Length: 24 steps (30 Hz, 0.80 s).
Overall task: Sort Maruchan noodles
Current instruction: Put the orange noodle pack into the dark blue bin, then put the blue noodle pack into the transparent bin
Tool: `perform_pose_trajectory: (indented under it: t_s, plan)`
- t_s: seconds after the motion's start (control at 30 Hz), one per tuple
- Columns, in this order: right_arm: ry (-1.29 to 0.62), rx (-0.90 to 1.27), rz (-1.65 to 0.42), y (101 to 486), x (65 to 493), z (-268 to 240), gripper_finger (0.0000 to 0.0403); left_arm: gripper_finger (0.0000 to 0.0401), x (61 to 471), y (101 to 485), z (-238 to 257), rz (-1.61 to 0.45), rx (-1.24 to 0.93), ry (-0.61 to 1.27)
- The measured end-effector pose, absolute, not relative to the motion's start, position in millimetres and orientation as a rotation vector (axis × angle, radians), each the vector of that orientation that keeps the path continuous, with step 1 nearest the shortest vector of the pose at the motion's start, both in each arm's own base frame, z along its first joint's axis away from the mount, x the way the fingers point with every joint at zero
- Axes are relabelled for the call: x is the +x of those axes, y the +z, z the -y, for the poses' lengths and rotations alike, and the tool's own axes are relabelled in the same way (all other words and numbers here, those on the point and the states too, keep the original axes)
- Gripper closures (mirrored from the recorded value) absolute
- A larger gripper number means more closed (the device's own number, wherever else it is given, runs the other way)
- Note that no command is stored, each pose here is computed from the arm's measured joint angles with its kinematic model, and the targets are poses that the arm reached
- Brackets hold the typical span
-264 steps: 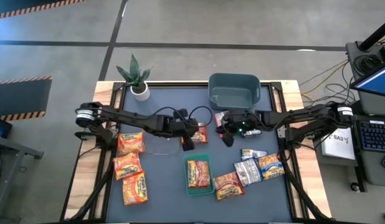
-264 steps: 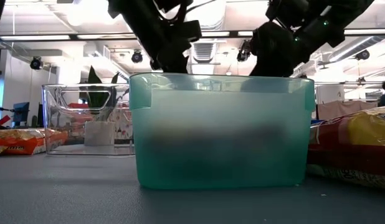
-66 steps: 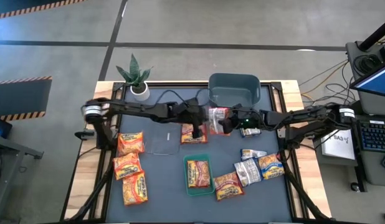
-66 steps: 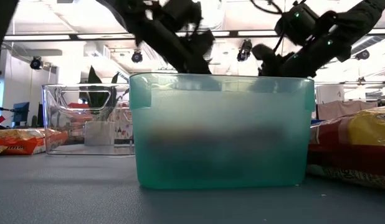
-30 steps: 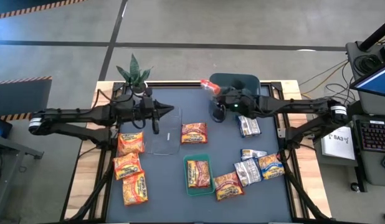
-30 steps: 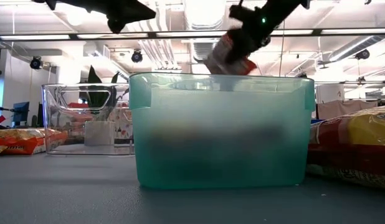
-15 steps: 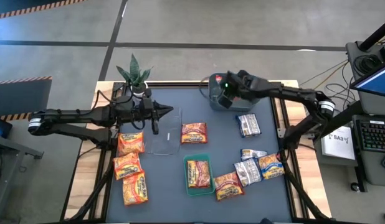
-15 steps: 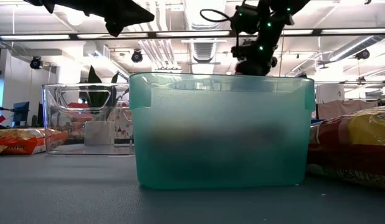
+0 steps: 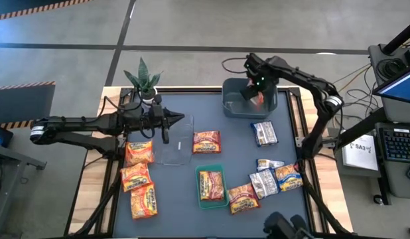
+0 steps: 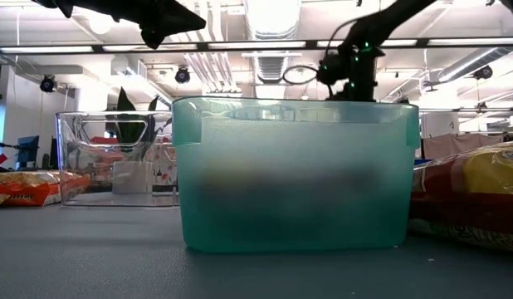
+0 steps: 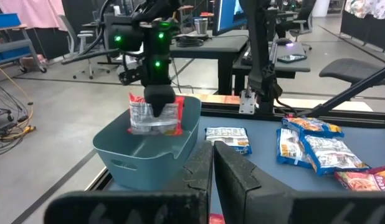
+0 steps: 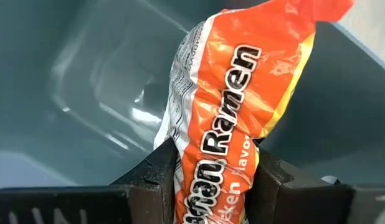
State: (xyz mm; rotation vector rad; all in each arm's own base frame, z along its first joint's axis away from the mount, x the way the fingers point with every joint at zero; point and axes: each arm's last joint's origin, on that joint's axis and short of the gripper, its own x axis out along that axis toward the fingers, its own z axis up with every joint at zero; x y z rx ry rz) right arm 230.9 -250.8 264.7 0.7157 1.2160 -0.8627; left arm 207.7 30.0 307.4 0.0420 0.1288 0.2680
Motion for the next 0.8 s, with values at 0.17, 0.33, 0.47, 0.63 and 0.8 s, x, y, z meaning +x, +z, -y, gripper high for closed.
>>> perform_pose_trajectory:
  t_s: [0.17,0.33,0.47,0.63,0.8]
  plan:
    - [-0.931,0.769,-1.236,256,219,262,0.0282,0.0401,207,304,-30,-0.156,0.044,0.268]
    - [-0.968,0.759,-1.241,255,214,261,0.0272,0.0401,207,303,-30,-0.168,0.049,0.268]
    - [-0.992,0.744,-1.254,253,212,261,0.0249,0.0401,207,303,-30,-0.168,0.049,0.269]
    - [-1.014,0.727,-1.261,252,212,261,0.0240,0.0401,207,303,-30,-0.168,0.049,0.270]
    - [-1.072,0.672,-1.316,252,208,260,0.0239,0.0401,207,303,-30,-0.167,0.045,0.270]
